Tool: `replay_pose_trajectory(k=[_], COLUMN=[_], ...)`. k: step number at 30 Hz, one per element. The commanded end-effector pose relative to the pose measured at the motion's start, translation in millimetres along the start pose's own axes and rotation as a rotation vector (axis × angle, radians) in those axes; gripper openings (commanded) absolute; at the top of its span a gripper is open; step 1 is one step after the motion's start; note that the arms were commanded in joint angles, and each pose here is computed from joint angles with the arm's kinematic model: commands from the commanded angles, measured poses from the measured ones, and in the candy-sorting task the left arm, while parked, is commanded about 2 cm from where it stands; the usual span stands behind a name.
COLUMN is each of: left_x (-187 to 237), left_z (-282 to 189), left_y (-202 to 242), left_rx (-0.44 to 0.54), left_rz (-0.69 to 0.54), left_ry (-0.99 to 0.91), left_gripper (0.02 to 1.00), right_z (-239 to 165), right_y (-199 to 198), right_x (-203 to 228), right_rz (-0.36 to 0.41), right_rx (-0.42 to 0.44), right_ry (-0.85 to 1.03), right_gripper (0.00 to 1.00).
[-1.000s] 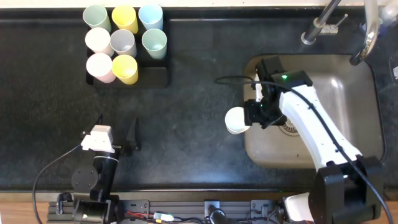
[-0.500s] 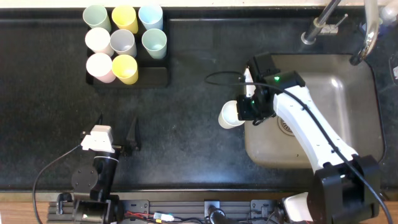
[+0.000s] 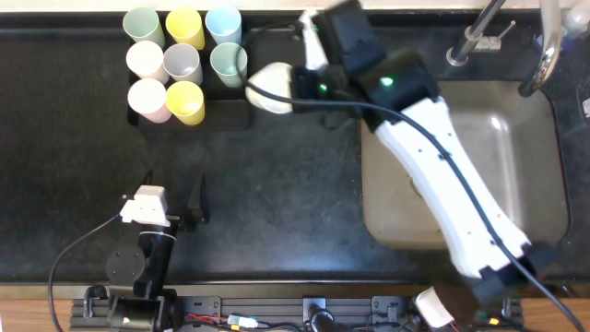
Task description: Store Cups
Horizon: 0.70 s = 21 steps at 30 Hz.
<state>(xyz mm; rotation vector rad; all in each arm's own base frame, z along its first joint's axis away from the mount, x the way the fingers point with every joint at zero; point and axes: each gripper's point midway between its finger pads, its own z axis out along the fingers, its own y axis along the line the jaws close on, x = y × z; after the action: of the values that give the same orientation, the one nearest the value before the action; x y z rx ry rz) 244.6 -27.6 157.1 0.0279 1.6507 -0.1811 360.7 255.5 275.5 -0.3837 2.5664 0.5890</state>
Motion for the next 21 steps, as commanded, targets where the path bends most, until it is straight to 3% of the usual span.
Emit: replay_pose_trajectory(k=[1,10,21], left_x=[0,0,0], left_z=[0,0,0], left_y=[-5,-5,-5], left_rx=[0.024,0.024,0.024], left_rz=[0.022,0.022,0.022], left_ry=[-0.004,-0.004,-0.004], left_gripper=[1.0,1.0,1.0], right_z=[40,115,155], right_y=[22,33,21], right_x=[-17,4,19], right_rz=[0.028,0.042,0.049], right_rx=[0.007,0.046,0.098], right_ry=[0.027,0.147,0.199], right_gripper=[0.042,0.042,0.045])
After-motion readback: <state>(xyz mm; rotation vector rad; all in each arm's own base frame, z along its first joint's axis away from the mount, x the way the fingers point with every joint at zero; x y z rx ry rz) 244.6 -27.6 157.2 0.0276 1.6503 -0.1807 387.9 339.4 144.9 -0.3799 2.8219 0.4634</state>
